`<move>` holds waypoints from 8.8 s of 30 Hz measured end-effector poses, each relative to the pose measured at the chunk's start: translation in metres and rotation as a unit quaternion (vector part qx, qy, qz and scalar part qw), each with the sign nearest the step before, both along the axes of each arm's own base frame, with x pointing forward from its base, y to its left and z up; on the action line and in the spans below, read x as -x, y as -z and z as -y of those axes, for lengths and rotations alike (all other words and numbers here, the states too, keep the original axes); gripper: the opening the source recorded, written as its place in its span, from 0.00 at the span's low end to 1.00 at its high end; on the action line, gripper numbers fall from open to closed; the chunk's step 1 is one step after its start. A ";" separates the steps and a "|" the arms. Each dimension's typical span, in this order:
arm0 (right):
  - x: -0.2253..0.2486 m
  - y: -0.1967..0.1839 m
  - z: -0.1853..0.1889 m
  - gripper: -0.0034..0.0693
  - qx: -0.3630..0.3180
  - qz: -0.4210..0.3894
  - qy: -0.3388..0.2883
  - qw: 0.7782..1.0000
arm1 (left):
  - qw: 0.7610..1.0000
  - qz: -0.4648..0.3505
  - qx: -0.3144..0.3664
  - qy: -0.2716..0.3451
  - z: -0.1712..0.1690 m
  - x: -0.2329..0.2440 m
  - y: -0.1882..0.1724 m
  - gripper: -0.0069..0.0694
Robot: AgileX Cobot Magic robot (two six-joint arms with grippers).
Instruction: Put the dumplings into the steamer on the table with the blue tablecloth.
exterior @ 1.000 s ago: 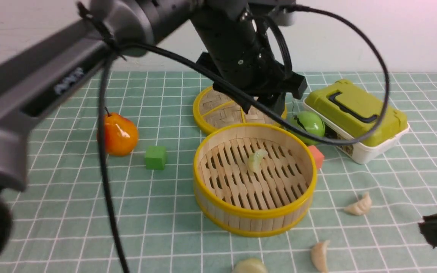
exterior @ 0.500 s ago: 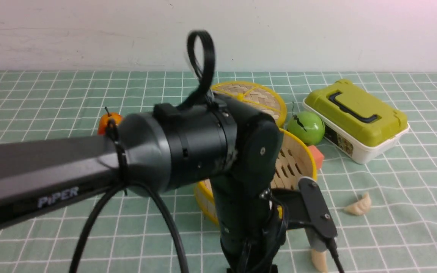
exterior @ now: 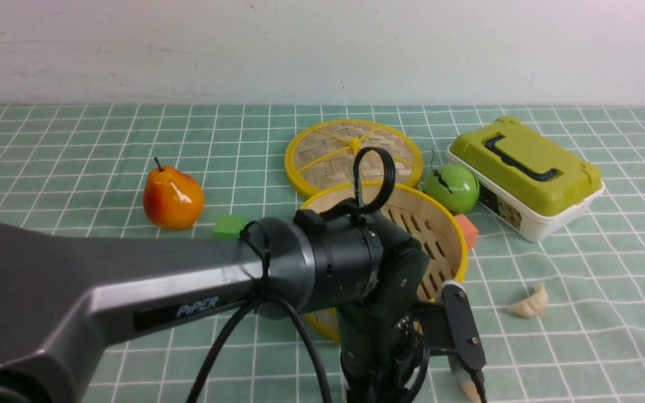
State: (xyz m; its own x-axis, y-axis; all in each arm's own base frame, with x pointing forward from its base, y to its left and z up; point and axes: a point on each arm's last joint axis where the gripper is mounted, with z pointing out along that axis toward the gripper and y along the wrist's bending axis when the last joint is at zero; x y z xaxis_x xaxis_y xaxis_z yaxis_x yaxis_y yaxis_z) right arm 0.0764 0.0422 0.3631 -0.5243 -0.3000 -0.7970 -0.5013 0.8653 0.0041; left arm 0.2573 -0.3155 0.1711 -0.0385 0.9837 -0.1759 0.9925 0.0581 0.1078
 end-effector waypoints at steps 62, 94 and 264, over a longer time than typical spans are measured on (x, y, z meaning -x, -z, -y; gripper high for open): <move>-0.121 0.059 -0.051 0.34 0.028 -0.240 0.071 0.968 | 0.826 0.105 0.277 -0.480 -0.121 -0.061 -0.281 0.37; -0.209 0.203 -0.096 0.30 -0.009 -0.381 0.143 0.913 | 0.825 0.074 0.279 -0.486 -0.259 0.165 -0.174 0.07; -0.022 -0.021 -0.023 0.02 -0.191 0.149 0.009 0.970 | 0.722 0.157 0.514 -0.436 -0.307 0.245 -0.110 0.18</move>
State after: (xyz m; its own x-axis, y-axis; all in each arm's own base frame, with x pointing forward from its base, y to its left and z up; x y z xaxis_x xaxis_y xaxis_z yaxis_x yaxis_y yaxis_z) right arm 0.0985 0.0651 0.3844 -0.2552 0.0537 -0.9654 -0.5141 0.8381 0.1825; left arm 0.0122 -0.0082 0.2812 -0.3632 -0.0463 -0.9306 0.4666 0.8554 -0.2247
